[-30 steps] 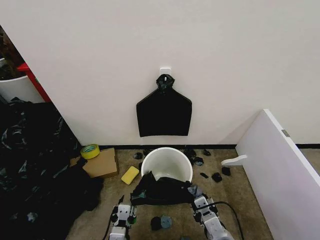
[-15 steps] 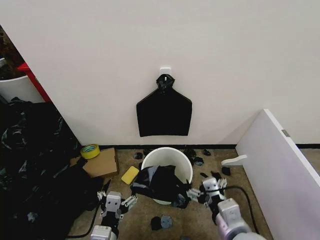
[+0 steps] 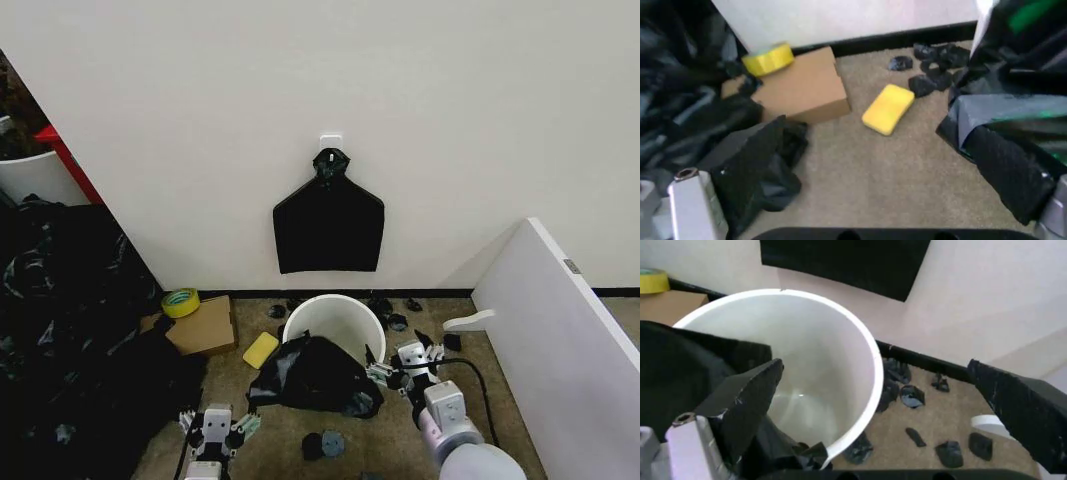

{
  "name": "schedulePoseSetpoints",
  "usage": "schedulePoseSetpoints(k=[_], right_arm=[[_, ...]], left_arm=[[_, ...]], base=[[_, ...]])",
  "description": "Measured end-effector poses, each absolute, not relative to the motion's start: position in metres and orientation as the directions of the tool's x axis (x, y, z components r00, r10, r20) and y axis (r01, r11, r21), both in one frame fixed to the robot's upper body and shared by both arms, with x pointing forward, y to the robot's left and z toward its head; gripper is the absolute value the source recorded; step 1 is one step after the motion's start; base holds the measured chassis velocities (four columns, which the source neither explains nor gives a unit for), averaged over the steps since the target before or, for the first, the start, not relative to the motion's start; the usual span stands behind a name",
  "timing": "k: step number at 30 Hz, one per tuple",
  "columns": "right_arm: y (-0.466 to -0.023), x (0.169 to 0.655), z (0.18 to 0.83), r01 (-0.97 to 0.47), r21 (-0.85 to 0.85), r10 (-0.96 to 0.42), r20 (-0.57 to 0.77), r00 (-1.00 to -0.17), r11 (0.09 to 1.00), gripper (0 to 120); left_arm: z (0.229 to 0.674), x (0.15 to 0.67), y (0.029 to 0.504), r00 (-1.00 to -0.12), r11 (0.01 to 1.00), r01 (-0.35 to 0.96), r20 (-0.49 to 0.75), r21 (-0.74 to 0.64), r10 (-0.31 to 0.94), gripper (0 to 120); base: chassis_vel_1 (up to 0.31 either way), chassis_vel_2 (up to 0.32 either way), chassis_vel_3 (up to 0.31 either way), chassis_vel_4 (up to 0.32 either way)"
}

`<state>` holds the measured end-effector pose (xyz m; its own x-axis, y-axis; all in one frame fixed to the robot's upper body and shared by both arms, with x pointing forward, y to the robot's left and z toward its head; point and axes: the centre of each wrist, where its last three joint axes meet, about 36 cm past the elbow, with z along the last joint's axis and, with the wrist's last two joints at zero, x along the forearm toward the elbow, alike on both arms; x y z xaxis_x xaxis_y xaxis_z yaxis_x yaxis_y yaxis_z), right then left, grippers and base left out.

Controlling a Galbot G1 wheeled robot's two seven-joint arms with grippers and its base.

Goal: Place the garbage bag over the trash bin.

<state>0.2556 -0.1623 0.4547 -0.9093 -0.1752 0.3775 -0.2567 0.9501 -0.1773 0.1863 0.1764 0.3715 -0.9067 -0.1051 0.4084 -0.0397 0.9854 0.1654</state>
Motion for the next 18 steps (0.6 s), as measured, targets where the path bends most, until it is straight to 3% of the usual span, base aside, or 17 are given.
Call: schedulePoseSetpoints(k=[9, 18], right_arm=[[-0.157, 0.250, 0.439, -0.317, -0.126, -0.255, 0.357, -0.899, 0.940, 100], [-0.150, 0.239, 0.408, -0.554, -0.073, -0.533, 0.192, -0.824, 0.829, 100]], left_arm=[[0.357, 0.185, 0.173, -0.899, 0.989, -0.012, 0.432, 0.146, -0.075, 100], [0.363, 0.180, 0.170, -0.906, 0.990, -0.008, 0.419, 0.144, -0.068, 100]], base=[[0.000, 0.000, 0.000, 0.000], [0.000, 0.000, 0.000, 0.000]])
